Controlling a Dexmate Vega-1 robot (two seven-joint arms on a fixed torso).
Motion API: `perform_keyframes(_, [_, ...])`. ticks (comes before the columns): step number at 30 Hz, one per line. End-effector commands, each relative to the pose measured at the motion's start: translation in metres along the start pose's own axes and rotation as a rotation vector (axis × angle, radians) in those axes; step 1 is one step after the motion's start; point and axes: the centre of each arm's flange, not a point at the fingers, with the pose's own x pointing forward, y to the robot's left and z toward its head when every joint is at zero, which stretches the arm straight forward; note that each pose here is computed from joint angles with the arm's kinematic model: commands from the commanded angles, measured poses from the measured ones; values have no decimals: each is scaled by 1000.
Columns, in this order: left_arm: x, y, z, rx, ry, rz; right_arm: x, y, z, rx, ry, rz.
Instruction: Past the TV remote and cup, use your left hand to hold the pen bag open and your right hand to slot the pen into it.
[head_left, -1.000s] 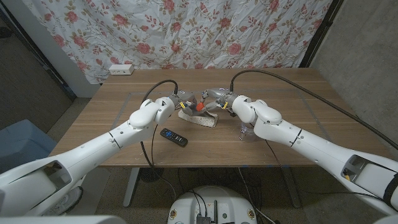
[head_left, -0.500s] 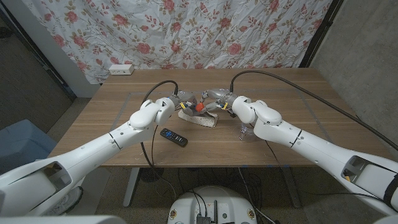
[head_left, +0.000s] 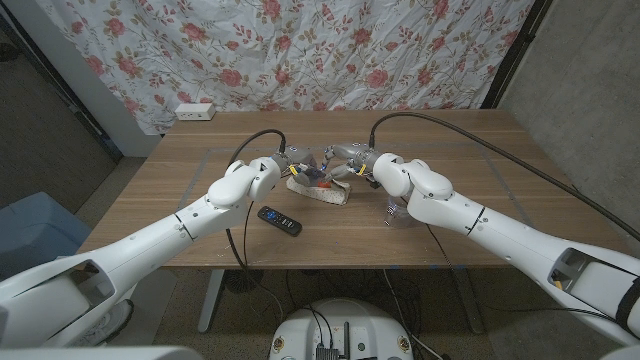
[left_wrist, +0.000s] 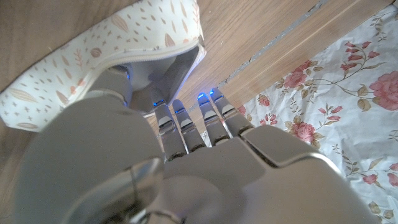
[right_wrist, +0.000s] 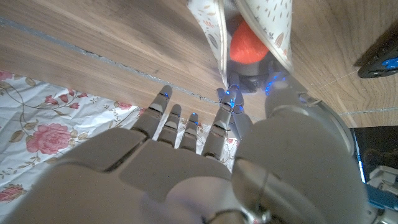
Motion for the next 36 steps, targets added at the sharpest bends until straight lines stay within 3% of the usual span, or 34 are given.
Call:
perform_keyframes(1, [-1,-2,-2,-3,3,2,1,-1,2,0,-6,18])
perform_keyframes(19, [-3,0,-5,4,1,8,-3,-2,-2,-1,-12,35])
perform_keyframes(36, [-6,3,-6,9,10,20,-15,-8,-10,17,-12,29])
